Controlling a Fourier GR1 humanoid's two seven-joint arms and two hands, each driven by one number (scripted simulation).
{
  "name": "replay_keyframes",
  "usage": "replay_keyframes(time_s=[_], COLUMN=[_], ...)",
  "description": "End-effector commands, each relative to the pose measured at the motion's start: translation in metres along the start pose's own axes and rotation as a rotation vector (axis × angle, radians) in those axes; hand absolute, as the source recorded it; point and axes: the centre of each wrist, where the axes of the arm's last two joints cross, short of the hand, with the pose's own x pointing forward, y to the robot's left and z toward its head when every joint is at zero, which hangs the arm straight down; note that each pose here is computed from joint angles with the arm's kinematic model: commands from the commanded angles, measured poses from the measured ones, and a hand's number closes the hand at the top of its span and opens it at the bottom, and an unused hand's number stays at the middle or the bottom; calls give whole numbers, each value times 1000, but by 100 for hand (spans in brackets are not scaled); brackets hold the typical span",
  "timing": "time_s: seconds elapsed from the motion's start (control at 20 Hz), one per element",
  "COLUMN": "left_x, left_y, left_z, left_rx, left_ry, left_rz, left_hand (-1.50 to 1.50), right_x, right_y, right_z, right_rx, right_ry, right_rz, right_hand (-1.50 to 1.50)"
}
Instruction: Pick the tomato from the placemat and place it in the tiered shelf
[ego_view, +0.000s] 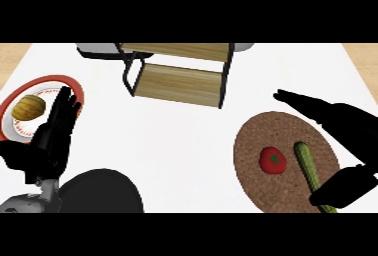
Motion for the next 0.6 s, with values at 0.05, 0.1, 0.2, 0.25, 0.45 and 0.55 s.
replay_keyframes(time_s=[0.05,0.1,0.2,0.25,0.45,0.55], left_x=[-4,2,3,17,6,-3], left_y=[-5,1,-3,10,6,4], left_z=[-5,9,-3,0,-1,-2], left_rx=[3,-2,-14,0,4,-8], left_ry=[-2,-19,-13,-10,1,7], left_rz=[1,3,-6,-4,8,11], left_hand=[0,0,0,0,0,0], right_x=[34,33,27,39,20,6], right_y=[21,34,53,53,70,57], right_z=[-7,-26,-27,-27,-32,-26], right_rx=[18,-2,6,-16,49,64], right_ry=[96,125,156,169,284,332], right_rz=[81,95,180,200,321,343], right_hand=[-150,-150,-150,-150,-150,-150])
